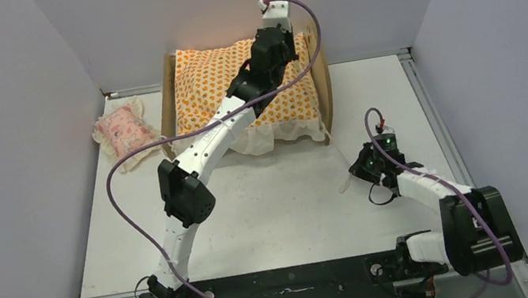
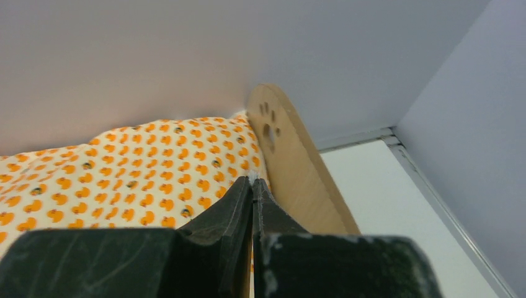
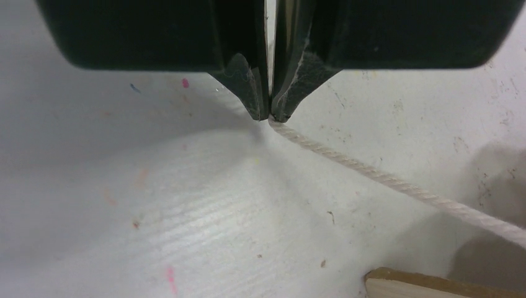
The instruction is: Set up the pet bed
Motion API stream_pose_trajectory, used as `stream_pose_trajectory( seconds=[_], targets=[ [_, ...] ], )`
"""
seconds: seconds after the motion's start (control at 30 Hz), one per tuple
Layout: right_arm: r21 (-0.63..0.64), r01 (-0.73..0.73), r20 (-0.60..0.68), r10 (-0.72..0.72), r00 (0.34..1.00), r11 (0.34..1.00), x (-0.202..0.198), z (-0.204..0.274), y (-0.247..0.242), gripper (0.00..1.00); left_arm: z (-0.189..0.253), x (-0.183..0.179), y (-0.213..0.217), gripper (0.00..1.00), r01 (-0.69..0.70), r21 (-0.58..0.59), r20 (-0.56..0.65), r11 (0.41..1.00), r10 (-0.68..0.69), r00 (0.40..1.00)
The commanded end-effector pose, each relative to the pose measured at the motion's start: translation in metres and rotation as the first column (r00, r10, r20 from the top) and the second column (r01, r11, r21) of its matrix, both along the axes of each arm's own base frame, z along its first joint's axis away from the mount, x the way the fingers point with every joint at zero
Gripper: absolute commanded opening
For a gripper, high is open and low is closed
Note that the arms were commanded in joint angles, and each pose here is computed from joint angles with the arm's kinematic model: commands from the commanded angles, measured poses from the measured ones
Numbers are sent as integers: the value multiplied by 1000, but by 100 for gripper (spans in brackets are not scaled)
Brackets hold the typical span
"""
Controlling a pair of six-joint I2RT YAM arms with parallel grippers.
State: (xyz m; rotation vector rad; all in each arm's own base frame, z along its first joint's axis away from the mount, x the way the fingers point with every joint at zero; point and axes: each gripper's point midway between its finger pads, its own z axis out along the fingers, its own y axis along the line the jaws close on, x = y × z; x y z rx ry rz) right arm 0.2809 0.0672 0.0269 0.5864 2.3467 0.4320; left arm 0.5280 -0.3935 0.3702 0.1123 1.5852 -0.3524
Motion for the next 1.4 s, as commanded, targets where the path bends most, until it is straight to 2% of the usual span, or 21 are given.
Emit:
stream_pose_trajectory(
  seconds=[0.0,0.13,0.23,0.47,0.53,0.6,0.67,0.73,0.9,1.03,1.13,1.2,1.3,1.37],
  targets=[
    [39,-103,122,97,988,994,44,31,18,5,69,-71,-29,0,233,-107,65,966,-227,972],
    [50,-144,137,136,981,988,57,35,26,6,39,-130,-58,0,408,-157,-30,899,-418,908],
    [52,-163,136,154,979,985,60,35,28,6,19,-189,-78,0,516,-164,-63,841,-531,845],
    [18,-165,106,162,981,986,54,35,23,9,-62,-346,-107,0,742,-178,-207,646,-762,613],
    [-8,-144,104,144,984,990,53,39,17,12,-85,-386,-109,6,805,-140,-252,576,-807,534],
    [-45,-122,91,126,988,991,50,43,9,18,-101,-414,-105,14,838,-53,-287,543,-812,508],
    [-88,-95,91,103,990,992,50,52,0,29,-110,-414,-92,28,816,31,-307,578,-771,558],
    [-133,-84,103,98,990,988,51,64,-7,36,-101,-396,-74,48,752,43,-294,658,-711,639],
    [-197,-106,167,140,976,975,54,105,-10,50,-68,-327,-3,58,538,68,-261,840,-506,822],
    [-267,-131,209,190,959,955,55,136,-9,53,-79,-277,79,64,289,151,-285,945,-239,928],
    [-314,-202,280,294,914,928,55,168,8,53,-94,-248,139,64,129,139,-338,982,-75,938],
    [-327,-285,355,397,846,901,54,191,41,53,-105,-233,174,65,33,120,-357,992,12,934],
    [-335,-375,416,493,764,864,52,205,103,53,-123,-219,203,66,-56,110,-387,992,95,917],
    [-316,-399,429,505,749,861,50,200,141,53,-133,-209,210,66,-89,103,-409,991,124,904]
  ],
)
